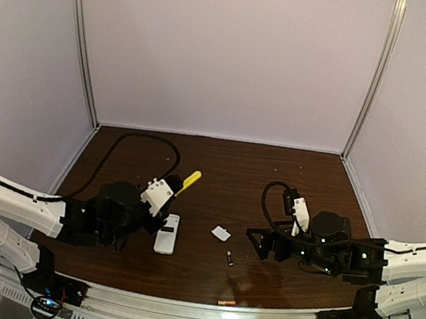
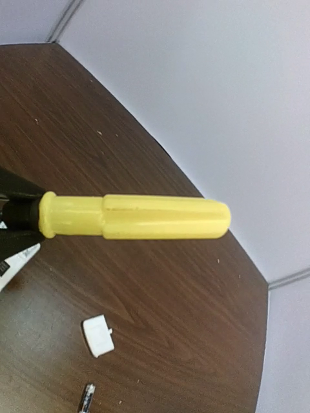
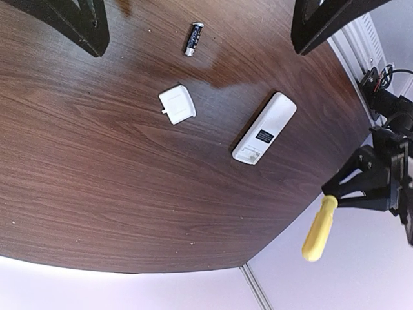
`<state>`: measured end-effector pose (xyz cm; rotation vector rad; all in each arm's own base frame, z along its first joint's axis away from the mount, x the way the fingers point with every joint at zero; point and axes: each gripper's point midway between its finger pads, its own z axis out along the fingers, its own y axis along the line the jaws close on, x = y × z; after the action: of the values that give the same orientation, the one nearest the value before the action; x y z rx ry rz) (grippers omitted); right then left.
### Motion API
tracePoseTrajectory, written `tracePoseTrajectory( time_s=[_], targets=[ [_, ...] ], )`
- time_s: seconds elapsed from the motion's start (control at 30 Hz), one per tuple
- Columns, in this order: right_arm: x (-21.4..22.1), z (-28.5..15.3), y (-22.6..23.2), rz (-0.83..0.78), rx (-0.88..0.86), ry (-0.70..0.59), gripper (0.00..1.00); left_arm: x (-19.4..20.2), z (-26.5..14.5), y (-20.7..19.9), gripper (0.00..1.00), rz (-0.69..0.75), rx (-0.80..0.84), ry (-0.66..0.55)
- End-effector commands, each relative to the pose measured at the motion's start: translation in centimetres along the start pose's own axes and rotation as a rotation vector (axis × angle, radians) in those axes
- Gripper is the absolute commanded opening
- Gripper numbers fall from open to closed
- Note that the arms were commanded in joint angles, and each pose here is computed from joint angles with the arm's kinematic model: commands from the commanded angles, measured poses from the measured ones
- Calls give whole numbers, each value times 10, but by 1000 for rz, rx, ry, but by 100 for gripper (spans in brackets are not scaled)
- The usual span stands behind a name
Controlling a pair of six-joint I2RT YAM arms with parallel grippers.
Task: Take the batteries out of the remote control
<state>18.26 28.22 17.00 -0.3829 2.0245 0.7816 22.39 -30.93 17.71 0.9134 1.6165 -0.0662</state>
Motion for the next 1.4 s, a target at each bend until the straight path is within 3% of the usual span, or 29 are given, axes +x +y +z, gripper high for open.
tracePoseTrajectory(
  time_s=[0.0, 0.17, 0.4, 0.9, 1.37],
  targets=[
    [1, -2, -12, -12, 49, -17, 100, 18, -10, 67, 0, -283, -190, 97],
    [1, -2, -12, -9, 49, -19, 100, 40, -28, 108, 0, -473, -283, 141],
    [2, -1, -13, -13, 54, -14, 100, 104, -33, 144, 0, -599, -425, 294],
    [5, 1, -17, -26, 75, -3, 100, 195, -16, 129, 0, -713, -415, 559],
    [8, 3, -21, -35, 96, 4, 100, 217, 6, 108, 0, -782, -316, 672]
  ],
)
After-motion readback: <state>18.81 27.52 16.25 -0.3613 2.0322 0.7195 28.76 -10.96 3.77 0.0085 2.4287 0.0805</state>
